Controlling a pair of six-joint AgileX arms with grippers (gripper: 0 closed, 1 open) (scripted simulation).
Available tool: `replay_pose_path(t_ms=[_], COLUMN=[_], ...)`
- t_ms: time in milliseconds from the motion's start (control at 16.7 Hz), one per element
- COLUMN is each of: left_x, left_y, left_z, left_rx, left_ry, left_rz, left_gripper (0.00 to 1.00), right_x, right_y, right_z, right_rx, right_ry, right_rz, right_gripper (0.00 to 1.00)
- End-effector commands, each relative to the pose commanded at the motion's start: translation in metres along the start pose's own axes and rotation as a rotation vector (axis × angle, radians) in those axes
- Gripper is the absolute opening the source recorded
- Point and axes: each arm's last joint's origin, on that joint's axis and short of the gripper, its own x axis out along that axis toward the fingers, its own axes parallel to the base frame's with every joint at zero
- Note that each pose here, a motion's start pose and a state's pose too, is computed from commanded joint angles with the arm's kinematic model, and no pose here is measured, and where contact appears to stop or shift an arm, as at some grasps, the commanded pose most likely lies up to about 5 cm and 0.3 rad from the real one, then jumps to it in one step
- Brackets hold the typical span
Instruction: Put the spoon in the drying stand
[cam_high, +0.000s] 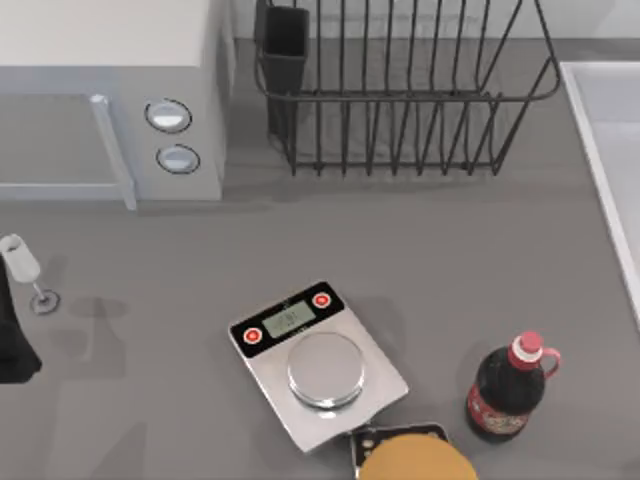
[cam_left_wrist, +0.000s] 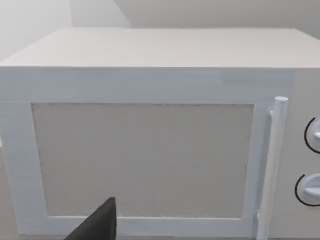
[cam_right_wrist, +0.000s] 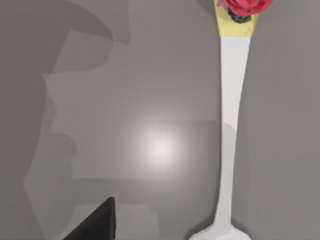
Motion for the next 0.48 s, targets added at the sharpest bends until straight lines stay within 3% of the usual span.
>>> replay_pose_path(t_ms=[480], left_x=[0.0000], left_y=[0.0000], left_z=[0.0000], left_rx=[0.000], left_ry=[0.000], left_rz=[0.000], left_gripper=[1.00], right_x=[0.0044], right_y=[-0.0016], right_z=[0.0013], right_rx=[-0.001], right_ry=[0.010], right_rz=[0.007], right_gripper=[1.00])
